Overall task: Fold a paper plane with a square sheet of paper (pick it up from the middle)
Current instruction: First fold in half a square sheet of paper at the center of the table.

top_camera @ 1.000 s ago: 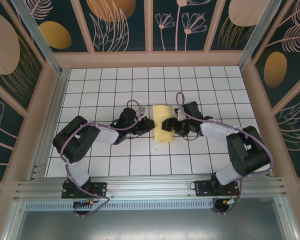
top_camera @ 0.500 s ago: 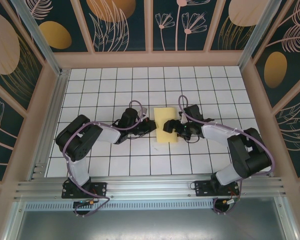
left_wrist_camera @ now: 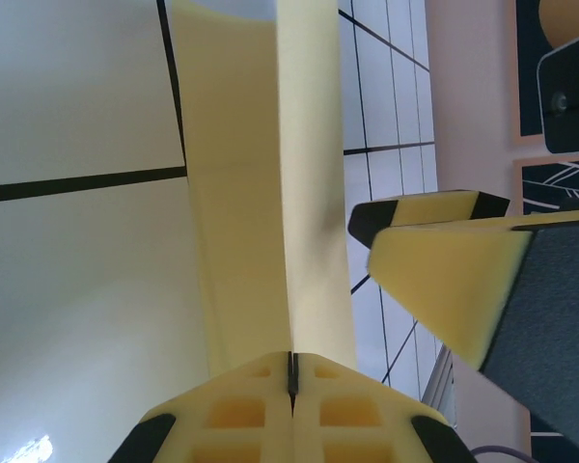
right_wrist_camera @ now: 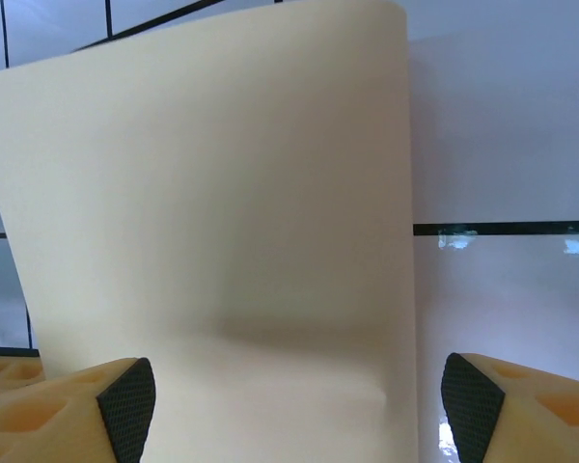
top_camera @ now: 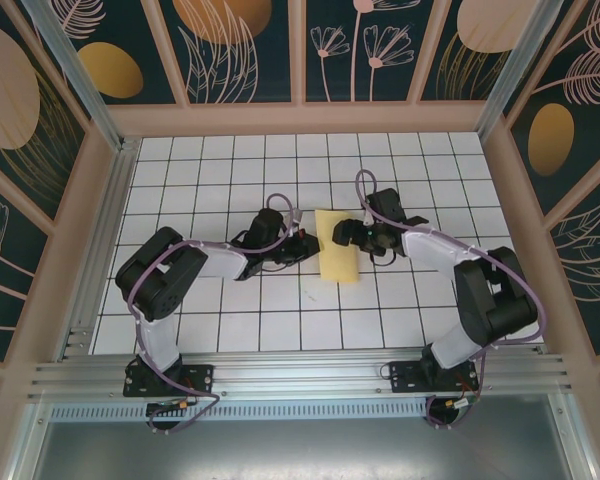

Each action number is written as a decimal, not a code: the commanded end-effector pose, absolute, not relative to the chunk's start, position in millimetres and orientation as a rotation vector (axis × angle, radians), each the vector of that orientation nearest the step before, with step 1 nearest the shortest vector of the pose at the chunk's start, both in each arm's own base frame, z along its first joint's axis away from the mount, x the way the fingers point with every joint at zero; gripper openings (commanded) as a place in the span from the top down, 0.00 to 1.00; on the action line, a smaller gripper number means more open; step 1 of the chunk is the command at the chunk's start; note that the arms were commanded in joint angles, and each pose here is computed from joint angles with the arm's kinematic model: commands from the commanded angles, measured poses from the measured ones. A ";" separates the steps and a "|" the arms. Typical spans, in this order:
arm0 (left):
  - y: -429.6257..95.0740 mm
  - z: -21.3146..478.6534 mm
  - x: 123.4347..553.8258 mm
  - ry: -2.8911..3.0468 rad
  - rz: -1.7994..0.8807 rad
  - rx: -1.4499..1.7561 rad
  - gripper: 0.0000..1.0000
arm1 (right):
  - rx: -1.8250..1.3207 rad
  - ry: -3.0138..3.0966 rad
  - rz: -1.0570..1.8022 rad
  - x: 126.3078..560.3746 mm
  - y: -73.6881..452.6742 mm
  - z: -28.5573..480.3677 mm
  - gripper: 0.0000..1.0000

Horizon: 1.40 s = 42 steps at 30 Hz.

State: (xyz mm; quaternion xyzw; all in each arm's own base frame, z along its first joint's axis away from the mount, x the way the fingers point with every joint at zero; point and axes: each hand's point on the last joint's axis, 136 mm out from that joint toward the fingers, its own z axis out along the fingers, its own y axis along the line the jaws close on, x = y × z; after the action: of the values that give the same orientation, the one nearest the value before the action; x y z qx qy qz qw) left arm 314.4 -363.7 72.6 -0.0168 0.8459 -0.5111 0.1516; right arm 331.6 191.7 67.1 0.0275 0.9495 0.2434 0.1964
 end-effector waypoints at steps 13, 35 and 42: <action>-392.5 95.8 315.4 2.389 -1.562 0.047 1.00 | 0.051 2.514 1.278 311.6 203.3 77.0 0.31; -365.0 117.7 308.2 2.486 -1.319 0.076 1.00 | 0.194 2.451 1.197 305.3 167.8 81.7 0.26; -361.2 136.4 317.1 2.499 -1.216 0.072 1.00 | 0.315 2.486 1.169 309.9 164.6 68.2 0.47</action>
State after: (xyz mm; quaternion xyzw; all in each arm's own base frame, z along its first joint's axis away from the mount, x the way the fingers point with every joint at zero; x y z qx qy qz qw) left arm 317.4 -364.0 122.6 0.0143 0.8780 -0.4486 0.1661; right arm 304.9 168.2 74.3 0.0931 0.8790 0.4291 0.1861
